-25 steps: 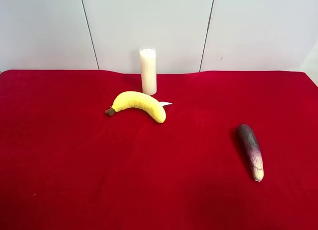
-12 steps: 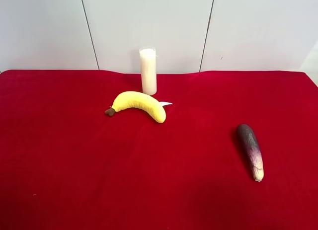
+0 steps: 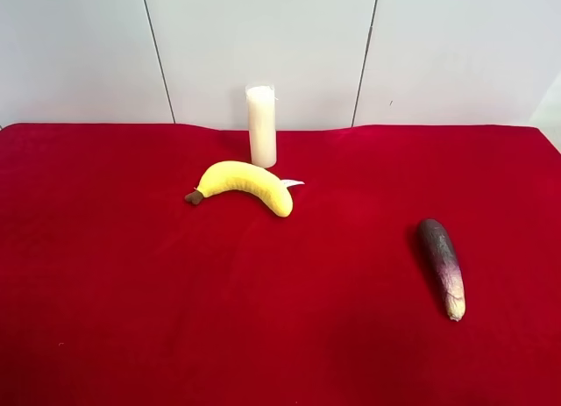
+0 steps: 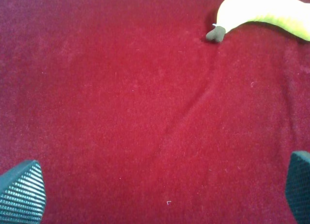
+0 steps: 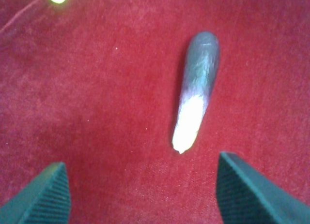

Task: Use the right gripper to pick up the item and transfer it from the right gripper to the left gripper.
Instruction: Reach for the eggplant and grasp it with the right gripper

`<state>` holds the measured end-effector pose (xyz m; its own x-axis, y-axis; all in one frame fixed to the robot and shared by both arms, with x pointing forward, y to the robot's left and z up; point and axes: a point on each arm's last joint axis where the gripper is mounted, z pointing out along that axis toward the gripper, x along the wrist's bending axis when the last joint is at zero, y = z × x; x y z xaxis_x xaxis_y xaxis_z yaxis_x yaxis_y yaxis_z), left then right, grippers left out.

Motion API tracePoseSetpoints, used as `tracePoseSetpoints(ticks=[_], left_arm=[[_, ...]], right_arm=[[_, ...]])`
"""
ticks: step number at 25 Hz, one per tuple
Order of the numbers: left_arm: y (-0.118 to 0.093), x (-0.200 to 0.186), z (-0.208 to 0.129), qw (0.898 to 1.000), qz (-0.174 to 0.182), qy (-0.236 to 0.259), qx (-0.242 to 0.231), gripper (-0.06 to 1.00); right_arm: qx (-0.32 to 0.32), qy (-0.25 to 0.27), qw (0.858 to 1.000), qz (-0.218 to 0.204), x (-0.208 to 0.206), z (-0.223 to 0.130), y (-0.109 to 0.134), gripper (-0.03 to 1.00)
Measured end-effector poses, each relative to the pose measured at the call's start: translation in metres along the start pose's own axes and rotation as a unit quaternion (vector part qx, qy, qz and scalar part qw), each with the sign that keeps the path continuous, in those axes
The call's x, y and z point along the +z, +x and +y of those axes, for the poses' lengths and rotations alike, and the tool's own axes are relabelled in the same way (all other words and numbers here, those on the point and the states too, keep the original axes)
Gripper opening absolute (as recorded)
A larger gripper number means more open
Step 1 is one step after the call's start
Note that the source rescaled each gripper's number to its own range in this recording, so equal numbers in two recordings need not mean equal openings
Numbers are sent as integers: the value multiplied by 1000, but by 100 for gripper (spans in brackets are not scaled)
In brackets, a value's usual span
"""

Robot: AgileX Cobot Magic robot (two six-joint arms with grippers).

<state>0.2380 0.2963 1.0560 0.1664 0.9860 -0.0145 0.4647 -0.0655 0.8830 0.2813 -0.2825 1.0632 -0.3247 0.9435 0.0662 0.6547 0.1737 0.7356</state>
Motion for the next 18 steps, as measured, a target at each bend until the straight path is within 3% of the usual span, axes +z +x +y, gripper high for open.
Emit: tracePoseSetpoints(ticks=[13, 15, 18], left_arm=[[0, 0, 0, 1000, 0, 0, 0, 100], [0, 0, 0, 1000, 0, 0, 0, 100], [0, 0, 0, 1000, 0, 0, 0, 100]], right_arm=[[-15, 162, 984, -72, 70, 45, 1, 47], [-18, 181, 980, -74, 81, 47, 2, 53], [-35, 210, 974, -79, 98, 48, 2, 74]])
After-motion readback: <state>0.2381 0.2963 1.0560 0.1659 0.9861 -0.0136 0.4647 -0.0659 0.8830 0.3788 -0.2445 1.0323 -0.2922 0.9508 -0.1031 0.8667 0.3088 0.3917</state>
